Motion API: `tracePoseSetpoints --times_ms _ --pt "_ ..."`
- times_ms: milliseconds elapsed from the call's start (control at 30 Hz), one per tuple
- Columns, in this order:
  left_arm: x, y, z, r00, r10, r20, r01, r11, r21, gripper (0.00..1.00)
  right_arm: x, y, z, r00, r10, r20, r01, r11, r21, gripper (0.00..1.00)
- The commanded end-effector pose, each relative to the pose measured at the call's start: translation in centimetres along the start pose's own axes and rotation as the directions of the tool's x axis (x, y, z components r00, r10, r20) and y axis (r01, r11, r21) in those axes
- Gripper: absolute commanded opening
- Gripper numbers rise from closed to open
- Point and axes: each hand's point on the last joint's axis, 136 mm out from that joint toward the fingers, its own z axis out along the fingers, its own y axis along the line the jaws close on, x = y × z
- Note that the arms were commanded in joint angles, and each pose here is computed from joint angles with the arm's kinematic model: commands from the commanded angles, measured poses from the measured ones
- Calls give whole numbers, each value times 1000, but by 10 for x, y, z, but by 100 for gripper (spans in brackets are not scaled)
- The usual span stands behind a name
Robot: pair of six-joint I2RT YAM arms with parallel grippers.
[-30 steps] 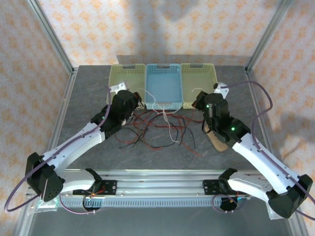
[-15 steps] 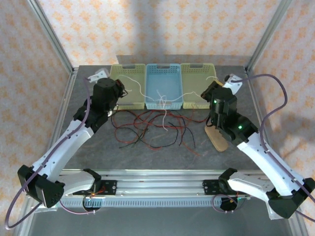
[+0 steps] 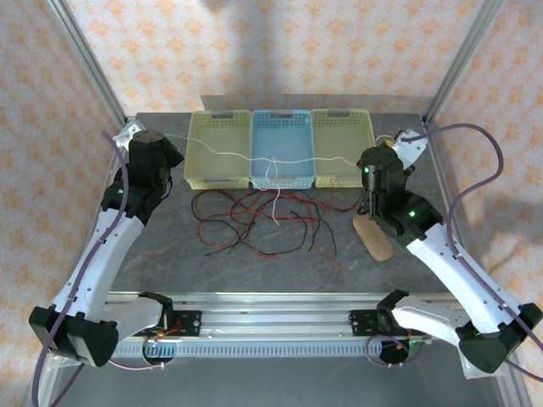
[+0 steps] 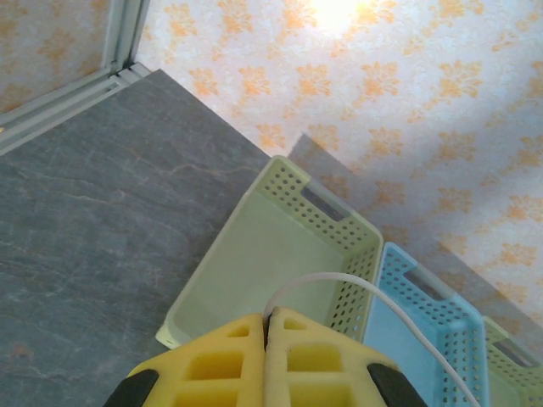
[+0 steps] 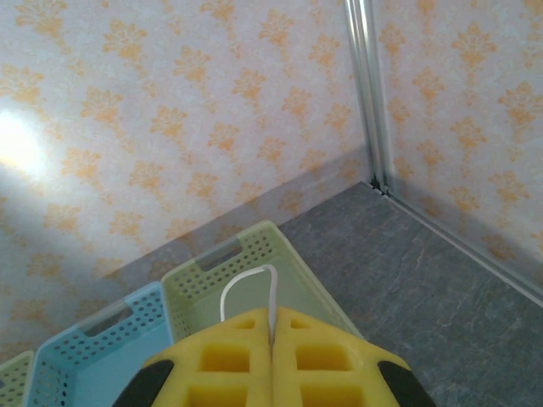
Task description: Untangle the cables
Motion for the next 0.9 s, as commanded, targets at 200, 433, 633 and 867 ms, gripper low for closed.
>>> tracePoseSetpoints --times_ms 200,433,633,867 --pt "-23 39 -6 999 -33 21 34 996 -84 0 -41 -8 -8 996 -22 85 19 999 35 0" --pt "-49 59 -9 998 -37 55 44 991 -130 0 -68 5 -6 993 -62 105 61 998 11 0" --pt "-64 80 -7 997 -44 57 54 983 -178 0 -79 12 5 994 -57 89 58 998 -8 0" --pt "-78 111 -5 995 -83 50 93 967 -239 0 -85 -3 31 999 10 33 -9 1000 -14 0"
